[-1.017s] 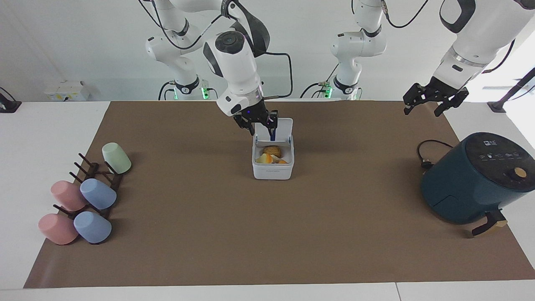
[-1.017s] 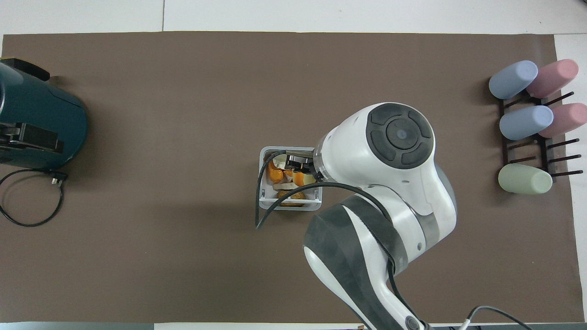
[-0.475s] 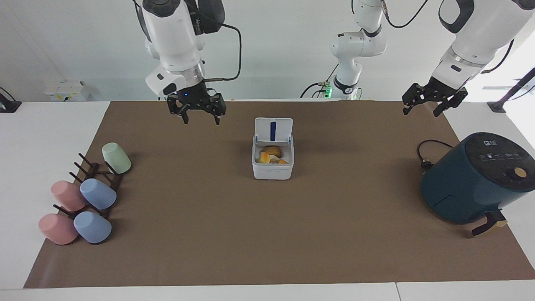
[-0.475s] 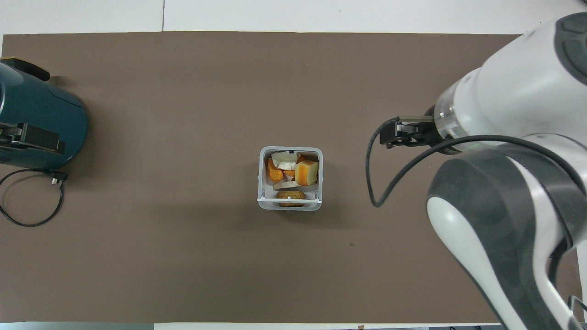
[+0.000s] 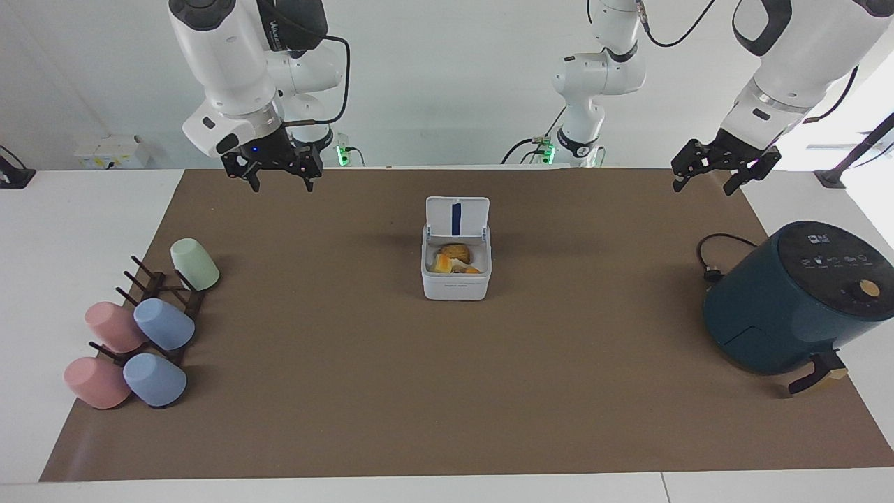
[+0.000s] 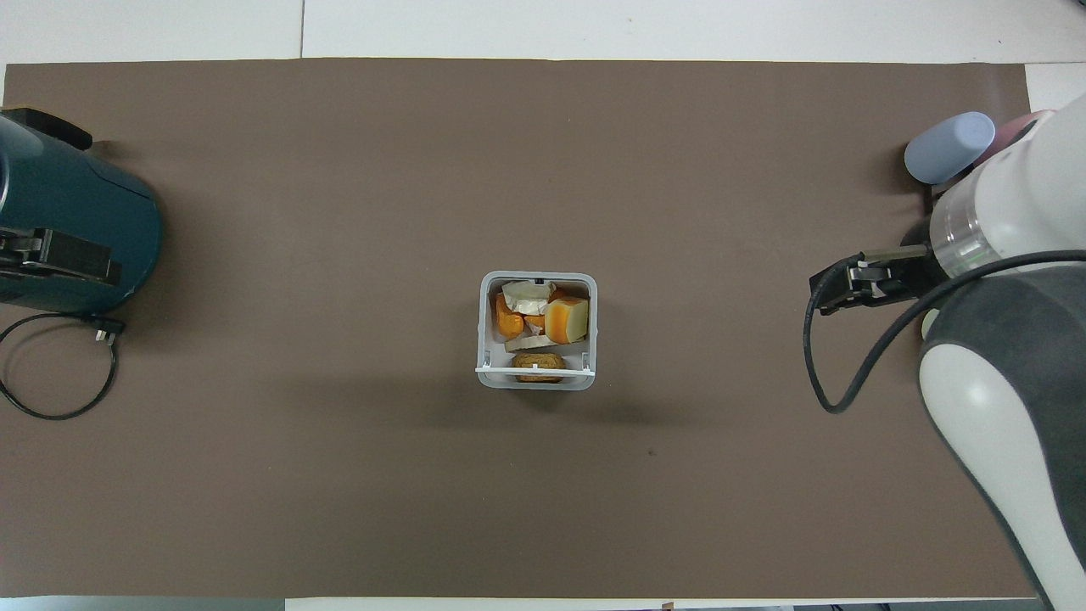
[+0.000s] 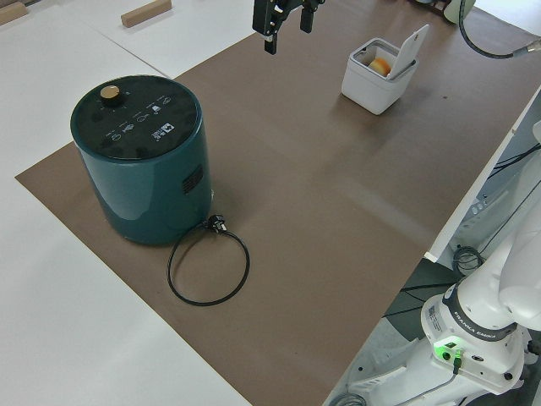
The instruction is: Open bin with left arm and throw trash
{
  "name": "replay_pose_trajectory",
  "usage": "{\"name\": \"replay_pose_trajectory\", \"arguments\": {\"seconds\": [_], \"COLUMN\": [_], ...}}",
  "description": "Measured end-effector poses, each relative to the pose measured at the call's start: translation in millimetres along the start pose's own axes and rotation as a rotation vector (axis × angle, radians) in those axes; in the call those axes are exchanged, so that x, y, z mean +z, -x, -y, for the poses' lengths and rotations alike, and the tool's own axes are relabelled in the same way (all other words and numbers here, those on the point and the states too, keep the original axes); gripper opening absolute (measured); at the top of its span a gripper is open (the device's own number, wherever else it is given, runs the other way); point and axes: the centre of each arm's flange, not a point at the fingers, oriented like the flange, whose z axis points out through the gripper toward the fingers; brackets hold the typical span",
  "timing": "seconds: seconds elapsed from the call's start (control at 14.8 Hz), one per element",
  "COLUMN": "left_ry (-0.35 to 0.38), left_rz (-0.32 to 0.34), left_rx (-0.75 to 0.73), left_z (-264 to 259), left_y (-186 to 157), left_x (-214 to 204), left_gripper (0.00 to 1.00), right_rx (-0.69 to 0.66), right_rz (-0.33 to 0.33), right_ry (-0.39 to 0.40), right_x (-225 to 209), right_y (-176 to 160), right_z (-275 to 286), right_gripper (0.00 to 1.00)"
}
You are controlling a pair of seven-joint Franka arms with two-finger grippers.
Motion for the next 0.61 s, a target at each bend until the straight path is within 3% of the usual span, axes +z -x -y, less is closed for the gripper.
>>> {"name": "replay_pose_trajectory", "arguments": {"seconds": [0.61], "left_ry": [0.001], "left_rz": [0.009], "left_rx": [0.000], "left_z": [0], "left_y": [2], "left_x": [4], "left_gripper": [1.00], "right_rx": [-0.001], "right_rz": [-0.022], "right_ry": [0.030], "right_x": [3], "right_y": [-3], "right_z": [-47], "right_gripper": [1.00]}}
